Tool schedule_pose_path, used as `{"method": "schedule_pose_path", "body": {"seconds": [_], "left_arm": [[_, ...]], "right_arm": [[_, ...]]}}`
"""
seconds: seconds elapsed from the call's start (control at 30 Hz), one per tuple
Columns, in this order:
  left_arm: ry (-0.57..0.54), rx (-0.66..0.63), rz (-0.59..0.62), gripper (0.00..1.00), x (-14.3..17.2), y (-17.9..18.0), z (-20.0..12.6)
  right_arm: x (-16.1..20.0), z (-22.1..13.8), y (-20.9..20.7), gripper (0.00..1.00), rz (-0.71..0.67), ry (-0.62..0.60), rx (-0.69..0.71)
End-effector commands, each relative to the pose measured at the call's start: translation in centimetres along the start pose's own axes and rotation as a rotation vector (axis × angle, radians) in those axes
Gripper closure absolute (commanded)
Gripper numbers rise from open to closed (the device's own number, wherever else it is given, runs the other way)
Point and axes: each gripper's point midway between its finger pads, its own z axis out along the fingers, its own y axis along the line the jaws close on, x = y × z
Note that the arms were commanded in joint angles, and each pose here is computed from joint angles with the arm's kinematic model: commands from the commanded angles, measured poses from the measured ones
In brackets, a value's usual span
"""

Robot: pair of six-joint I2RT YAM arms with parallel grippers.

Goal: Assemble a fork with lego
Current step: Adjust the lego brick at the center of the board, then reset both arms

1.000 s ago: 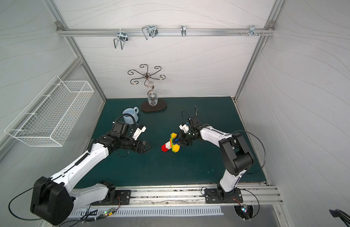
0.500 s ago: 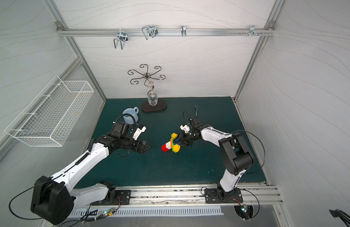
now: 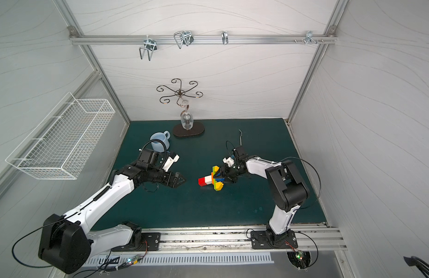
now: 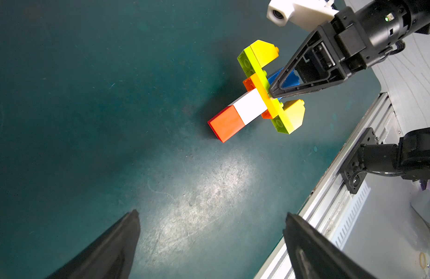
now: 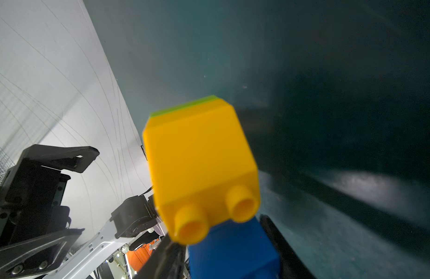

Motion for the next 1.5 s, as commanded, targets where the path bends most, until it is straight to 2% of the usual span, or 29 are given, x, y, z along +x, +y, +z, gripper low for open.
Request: {"method": "schedule_pose_path", "body": {"seconds": [0.0,0.4,0.53,0.7,0.93,1.0,1.03,1.17,1.27,1.47], "left_arm": [[-0.024,-0.005,0.021,0.02,-0.9,0.0,0.0],[-0.02,-0.008,0.018,0.02,-1.0,0.2,0.2],[-0.032,-0.037,0.007,0.01,-1.3,0.7,0.3],[-0.059,-0.131,-0.019,0.0,-2.0,2.4,0.2],[-0.113,-0.274,-0.076,0.0,-3.4,5.0,-0.1],[-0.143,-0.318,-0.083,0.0,-4.0,5.8,-0.4],[-0.161,-0.339,-0.086,0.0,-4.4,6.2,-0.6],[-0.254,-0.366,-0.146,0.0,-6.4,7.8,-1.8],[-0.353,-0.381,-0.191,0.0,-8.4,9.3,-4.0],[-0.547,-0.507,-0.276,0.0,-10.9,13.9,-8.9]], "right_arm": [[-0.1,0.2,-0.5,0.45,0.026,0.005,-0.008],[-0.1,-0.5,-2.2,0.25,0.063,-0.021,0.059],[0.0,-1.2,-3.3,0.23,0.08,-0.036,0.113],[0.1,-2.5,-4.5,0.2,0.091,-0.06,0.172],[-0.4,-5.6,-4.8,0.08,0.043,-0.13,0.266],[-0.8,-6.9,-4.5,0.06,0.008,-0.162,0.303],[-1.1,-7.6,-4.3,0.01,-0.014,-0.177,0.325],[-2.5,-10.7,-3.5,0.01,-0.09,-0.252,0.411],[-4.0,-13.4,-2.5,0.01,-0.142,-0.332,0.455],[-7.0,-19.7,-0.5,0.01,-0.223,-0.558,0.505]]}}
